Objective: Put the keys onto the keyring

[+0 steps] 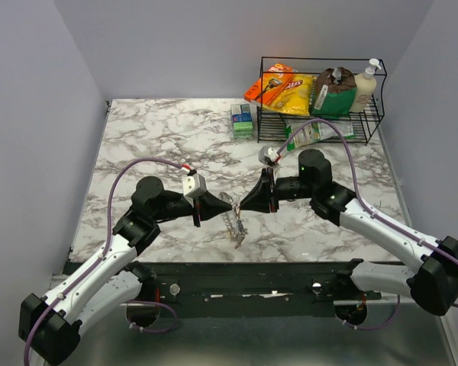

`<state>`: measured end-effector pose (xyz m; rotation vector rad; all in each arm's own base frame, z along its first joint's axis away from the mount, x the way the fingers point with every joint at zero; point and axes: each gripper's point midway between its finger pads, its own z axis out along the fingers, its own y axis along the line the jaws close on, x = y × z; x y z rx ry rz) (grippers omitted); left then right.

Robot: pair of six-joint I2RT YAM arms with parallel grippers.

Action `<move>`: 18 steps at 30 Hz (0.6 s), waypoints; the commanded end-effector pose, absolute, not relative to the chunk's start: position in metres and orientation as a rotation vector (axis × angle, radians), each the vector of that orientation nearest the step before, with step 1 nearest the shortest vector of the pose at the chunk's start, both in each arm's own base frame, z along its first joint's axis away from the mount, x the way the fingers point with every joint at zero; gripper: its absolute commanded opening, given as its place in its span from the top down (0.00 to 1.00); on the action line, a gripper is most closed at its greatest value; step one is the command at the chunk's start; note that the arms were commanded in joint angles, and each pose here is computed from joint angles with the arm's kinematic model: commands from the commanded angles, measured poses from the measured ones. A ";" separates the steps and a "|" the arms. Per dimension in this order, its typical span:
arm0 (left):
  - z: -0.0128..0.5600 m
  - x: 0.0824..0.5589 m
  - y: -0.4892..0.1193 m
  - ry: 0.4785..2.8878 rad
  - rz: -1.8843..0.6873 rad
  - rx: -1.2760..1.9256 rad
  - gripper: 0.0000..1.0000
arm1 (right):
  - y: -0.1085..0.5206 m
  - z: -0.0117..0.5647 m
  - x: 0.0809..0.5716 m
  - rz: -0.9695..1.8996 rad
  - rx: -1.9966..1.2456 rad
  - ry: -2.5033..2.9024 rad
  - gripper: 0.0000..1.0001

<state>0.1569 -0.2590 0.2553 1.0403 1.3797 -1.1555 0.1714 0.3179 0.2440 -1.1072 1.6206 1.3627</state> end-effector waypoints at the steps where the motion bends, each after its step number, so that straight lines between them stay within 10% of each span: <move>1: 0.270 0.149 -0.261 1.290 -1.177 1.069 1.00 | 0.318 0.239 0.176 1.357 -1.092 1.634 0.81; 18: 0.275 0.147 -0.262 1.264 -1.187 1.081 1.00 | 0.322 0.217 0.172 1.413 -1.127 1.688 0.97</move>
